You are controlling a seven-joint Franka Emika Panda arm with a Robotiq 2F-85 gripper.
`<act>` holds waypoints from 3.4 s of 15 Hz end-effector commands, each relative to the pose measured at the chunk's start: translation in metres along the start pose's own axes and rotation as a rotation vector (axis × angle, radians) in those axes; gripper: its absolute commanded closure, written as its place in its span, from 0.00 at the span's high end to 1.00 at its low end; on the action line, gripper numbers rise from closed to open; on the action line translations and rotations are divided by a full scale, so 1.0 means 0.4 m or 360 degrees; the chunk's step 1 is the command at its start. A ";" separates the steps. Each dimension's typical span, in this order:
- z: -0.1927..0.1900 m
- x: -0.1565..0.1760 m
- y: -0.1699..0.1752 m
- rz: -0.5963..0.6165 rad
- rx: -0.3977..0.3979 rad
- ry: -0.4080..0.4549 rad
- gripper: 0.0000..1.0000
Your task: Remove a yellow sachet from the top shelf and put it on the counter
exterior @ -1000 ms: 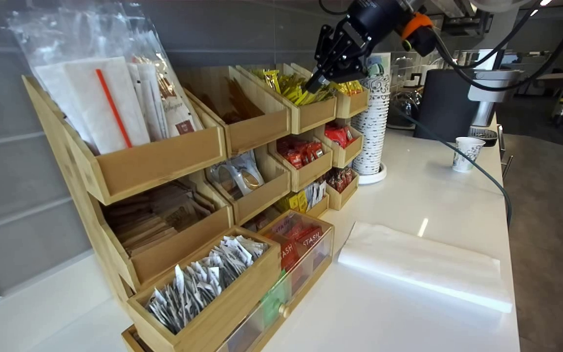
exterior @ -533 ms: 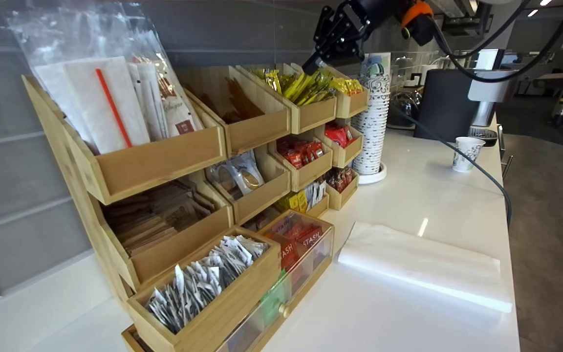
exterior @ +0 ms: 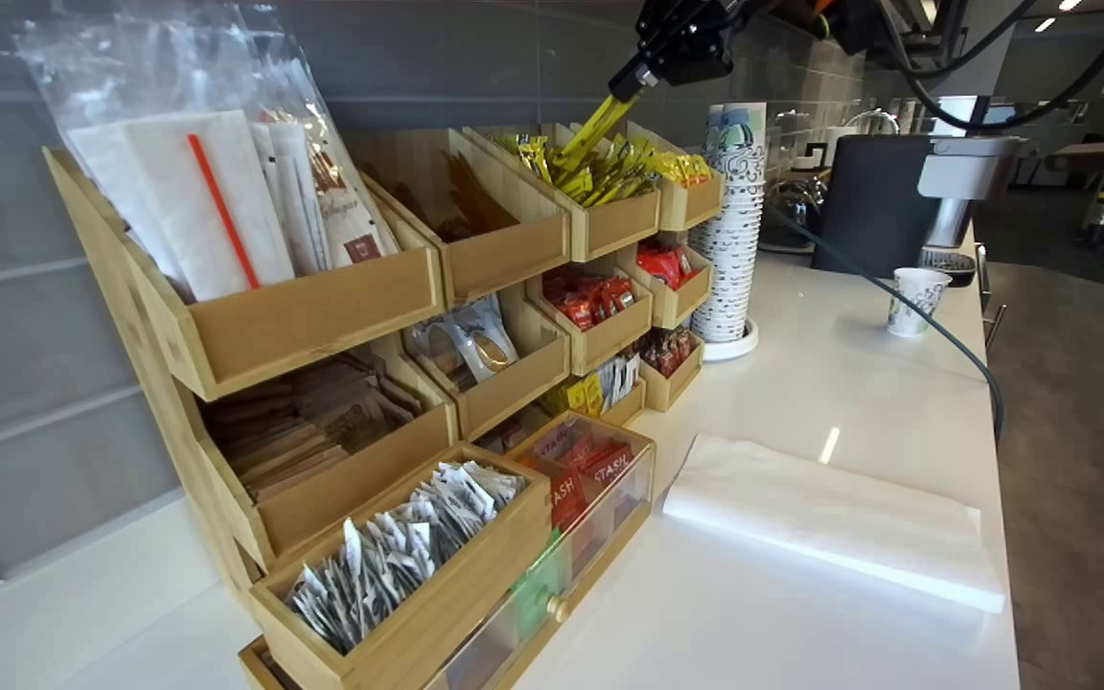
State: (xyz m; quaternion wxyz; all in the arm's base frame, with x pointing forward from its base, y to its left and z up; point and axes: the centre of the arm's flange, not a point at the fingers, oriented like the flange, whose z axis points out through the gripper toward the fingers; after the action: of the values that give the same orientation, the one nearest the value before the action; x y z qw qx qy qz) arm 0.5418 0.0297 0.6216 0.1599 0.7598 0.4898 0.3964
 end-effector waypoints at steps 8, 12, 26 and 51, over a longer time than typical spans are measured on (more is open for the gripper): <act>-0.132 -0.052 -0.006 0.0356 0.0166 0.0025 0.00; -0.175 -0.094 -0.009 0.0464 0.0149 0.0063 0.00; -0.364 -0.269 -0.017 0.0691 0.0349 -0.0006 0.00; -0.008 -0.563 -0.322 0.0657 0.0800 -0.1141 0.00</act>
State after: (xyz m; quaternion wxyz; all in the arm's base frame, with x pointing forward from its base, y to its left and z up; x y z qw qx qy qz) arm 0.4102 -0.1128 0.4555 0.0156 0.9420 0.3347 0.0179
